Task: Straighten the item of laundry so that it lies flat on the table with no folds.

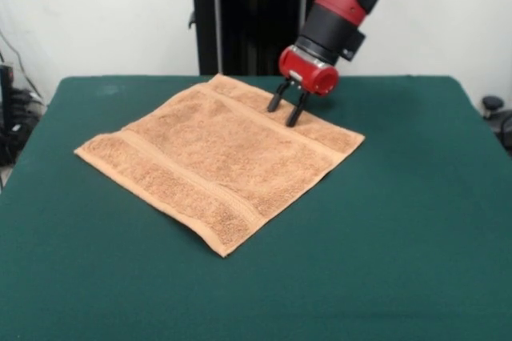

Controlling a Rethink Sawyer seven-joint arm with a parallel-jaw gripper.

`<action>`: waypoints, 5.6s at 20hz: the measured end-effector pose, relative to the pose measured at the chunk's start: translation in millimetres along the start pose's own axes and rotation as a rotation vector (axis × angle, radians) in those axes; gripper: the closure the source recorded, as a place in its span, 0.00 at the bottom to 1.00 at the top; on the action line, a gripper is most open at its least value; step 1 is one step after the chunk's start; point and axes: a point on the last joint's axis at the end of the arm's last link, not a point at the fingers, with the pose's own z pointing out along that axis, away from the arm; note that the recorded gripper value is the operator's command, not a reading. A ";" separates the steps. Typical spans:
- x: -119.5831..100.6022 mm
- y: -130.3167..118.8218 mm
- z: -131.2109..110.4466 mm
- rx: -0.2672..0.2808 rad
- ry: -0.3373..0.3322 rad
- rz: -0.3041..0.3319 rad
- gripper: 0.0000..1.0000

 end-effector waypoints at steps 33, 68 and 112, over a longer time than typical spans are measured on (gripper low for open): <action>25.1 -5.3 -43.6 -0.149 0.347 -0.177 0.00; -52.7 -160.6 -26.2 -0.199 0.581 -0.485 0.00; -74.0 -189.6 18.5 -0.238 0.456 -0.608 0.00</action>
